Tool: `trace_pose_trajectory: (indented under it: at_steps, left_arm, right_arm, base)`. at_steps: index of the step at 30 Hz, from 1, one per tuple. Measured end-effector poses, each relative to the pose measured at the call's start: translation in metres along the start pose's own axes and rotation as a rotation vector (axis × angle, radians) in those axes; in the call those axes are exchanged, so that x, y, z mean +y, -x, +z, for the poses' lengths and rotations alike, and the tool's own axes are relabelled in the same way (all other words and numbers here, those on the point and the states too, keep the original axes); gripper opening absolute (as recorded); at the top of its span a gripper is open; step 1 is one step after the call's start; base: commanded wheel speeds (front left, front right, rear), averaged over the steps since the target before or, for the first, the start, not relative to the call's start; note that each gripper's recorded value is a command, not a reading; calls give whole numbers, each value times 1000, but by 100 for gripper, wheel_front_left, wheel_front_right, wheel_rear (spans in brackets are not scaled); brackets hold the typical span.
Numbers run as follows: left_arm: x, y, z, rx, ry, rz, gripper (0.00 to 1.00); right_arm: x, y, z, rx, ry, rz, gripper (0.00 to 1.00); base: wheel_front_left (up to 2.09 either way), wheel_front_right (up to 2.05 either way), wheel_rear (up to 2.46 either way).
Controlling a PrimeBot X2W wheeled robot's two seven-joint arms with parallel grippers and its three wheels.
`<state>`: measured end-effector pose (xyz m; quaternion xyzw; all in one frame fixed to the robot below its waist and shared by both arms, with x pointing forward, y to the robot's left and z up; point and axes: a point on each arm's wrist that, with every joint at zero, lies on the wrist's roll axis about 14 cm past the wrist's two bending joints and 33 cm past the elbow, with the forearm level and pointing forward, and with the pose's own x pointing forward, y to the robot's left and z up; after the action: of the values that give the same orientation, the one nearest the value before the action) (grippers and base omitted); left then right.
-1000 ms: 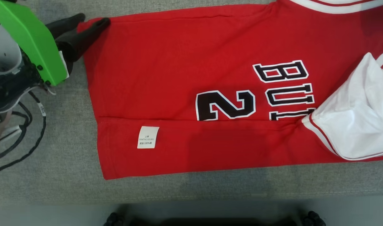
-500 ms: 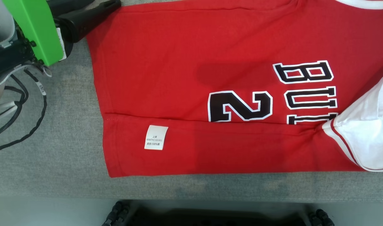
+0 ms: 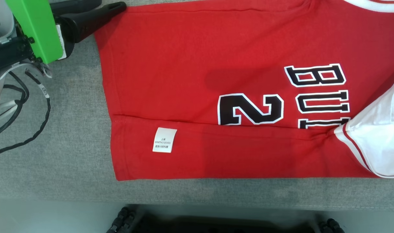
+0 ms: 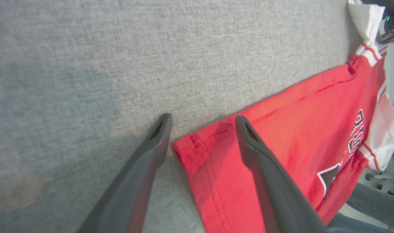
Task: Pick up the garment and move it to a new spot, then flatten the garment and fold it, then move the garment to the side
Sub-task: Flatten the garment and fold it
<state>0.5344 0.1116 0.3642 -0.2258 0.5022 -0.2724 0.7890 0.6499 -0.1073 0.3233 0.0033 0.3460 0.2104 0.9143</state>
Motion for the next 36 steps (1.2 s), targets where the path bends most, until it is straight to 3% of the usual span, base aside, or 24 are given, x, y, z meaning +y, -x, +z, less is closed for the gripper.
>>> trace_pose_trajectory:
  at_steps: [15, 22, 24, 27, 29, 30, 36]
  left_arm:
    - [-2, 5, 0, 7, 26, -27, 99]
    - [-4, 5, -3, 27, 32, -40, 85]
    - [-3, 5, -4, 32, 31, -40, 82]
    - [-2, 3, -8, 49, 31, -36, 61]
    - [-1, 3, -10, 55, 32, -33, 35]
    - [0, 2, -11, 61, 29, -35, 2]
    - [-3, -1, -14, 68, 10, -51, 0]
  right_arm:
    - [2, -7, 3, 1, -2, 13, 100]
    - [2, -8, 1, 13, 2, 22, 100]
    - [2, -8, 1, 15, 1, 23, 94]
    - [2, -9, 1, 18, 2, 28, 89]
    - [3, -9, 1, 21, 3, 32, 39]
    - [3, -9, 1, 21, 3, 35, 0]
    - [16, -9, 0, 28, 0, 76, 0]
  base:
    - [0, 0, 0]
    - [0, 0, 0]
    - [0, 0, 0]
    - [0, 0, 0]
    - [0, 0, 0]
    - [0, 0, 0]
    - [0, 0, 0]
